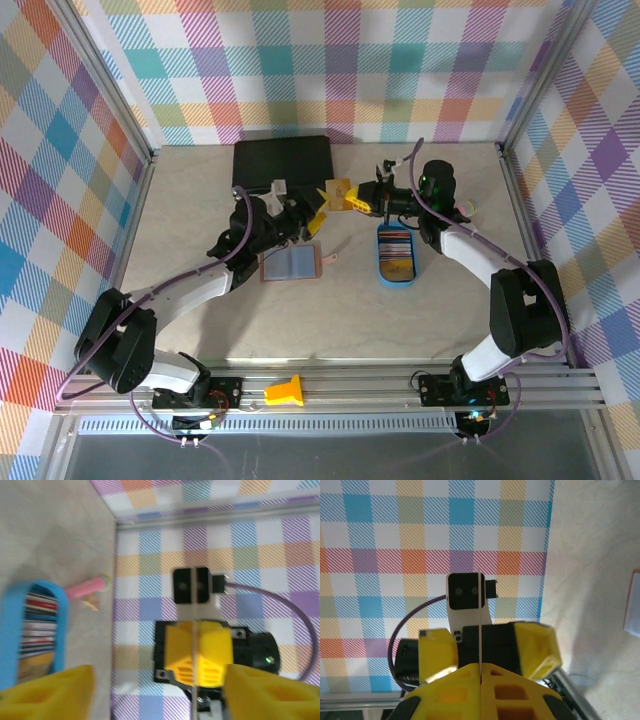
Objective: Put the credit cards into the card holder
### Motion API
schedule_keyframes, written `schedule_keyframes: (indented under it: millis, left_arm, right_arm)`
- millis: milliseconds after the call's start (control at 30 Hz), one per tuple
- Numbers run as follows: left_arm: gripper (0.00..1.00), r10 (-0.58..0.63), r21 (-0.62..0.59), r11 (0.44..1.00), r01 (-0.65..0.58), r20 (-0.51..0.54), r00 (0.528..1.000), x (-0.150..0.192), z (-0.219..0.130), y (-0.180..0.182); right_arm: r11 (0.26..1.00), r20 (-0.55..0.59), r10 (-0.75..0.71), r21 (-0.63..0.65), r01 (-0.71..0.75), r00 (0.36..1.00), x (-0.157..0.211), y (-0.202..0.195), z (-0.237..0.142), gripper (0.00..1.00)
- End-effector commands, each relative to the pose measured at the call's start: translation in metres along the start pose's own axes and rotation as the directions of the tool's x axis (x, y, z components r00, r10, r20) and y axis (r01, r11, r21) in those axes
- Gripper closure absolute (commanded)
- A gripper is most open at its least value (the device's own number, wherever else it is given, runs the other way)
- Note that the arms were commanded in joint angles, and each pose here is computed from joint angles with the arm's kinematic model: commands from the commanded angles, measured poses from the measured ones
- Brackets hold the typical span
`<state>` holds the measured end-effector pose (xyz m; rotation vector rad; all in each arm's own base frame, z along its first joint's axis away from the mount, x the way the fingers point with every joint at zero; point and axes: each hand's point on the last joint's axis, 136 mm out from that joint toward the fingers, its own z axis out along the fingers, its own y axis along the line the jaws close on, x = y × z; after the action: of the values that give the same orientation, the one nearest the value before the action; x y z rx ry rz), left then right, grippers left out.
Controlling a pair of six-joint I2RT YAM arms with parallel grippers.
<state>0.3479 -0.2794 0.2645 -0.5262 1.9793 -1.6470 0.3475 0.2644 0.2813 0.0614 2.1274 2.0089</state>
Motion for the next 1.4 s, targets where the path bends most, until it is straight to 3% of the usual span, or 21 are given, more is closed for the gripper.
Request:
schedule_keyframes:
  millis: [0,67,200,367,600,800,1033,1367]
  left_arm:
    - [0.09,0.109,-0.140,0.984,-0.106,0.011,0.994,-0.019,-0.034,0.016]
    - [0.07,0.135,-0.192,0.972,-0.132,0.003,0.991,-0.030,-0.055,0.031]
    - [0.07,0.072,-0.239,0.968,-0.072,-0.007,0.997,-0.051,-0.097,0.068]
    - [0.08,0.066,-0.333,0.940,-0.076,-0.043,0.997,-0.052,-0.126,0.109]
    - [0.08,0.109,-0.317,0.938,-0.140,-0.115,0.987,-0.040,-0.127,0.122]
    - [0.09,0.094,-0.334,0.932,-0.138,-0.144,0.985,-0.039,-0.130,0.136]
    - [0.13,0.025,-0.357,0.931,-0.083,-0.164,0.986,-0.037,-0.130,0.159]
    - [0.12,0.048,-0.402,0.909,-0.106,-0.152,0.987,-0.037,-0.136,0.174]
  right_arm:
    - [0.993,0.026,-0.099,0.060,0.098,0.995,0.008,-0.011,-0.001,1.00]
    - [0.983,0.046,-0.136,0.127,0.130,0.990,0.014,-0.026,0.003,1.00]
    - [0.957,0.046,-0.210,0.212,0.196,0.977,0.034,-0.048,0.028,1.00]
    - [0.931,0.011,-0.248,0.279,0.235,0.969,0.056,-0.079,0.069,1.00]
    - [0.915,-0.025,-0.253,0.318,0.247,0.967,0.071,-0.107,0.109,1.00]
    - [0.913,-0.018,-0.204,0.358,0.196,0.979,0.073,-0.125,0.115,1.00]
    - [0.885,-0.043,-0.252,0.395,0.248,0.967,0.077,-0.134,0.118,1.00]
    - [0.884,-0.063,-0.221,0.409,0.227,0.973,0.085,-0.150,0.127,1.00]
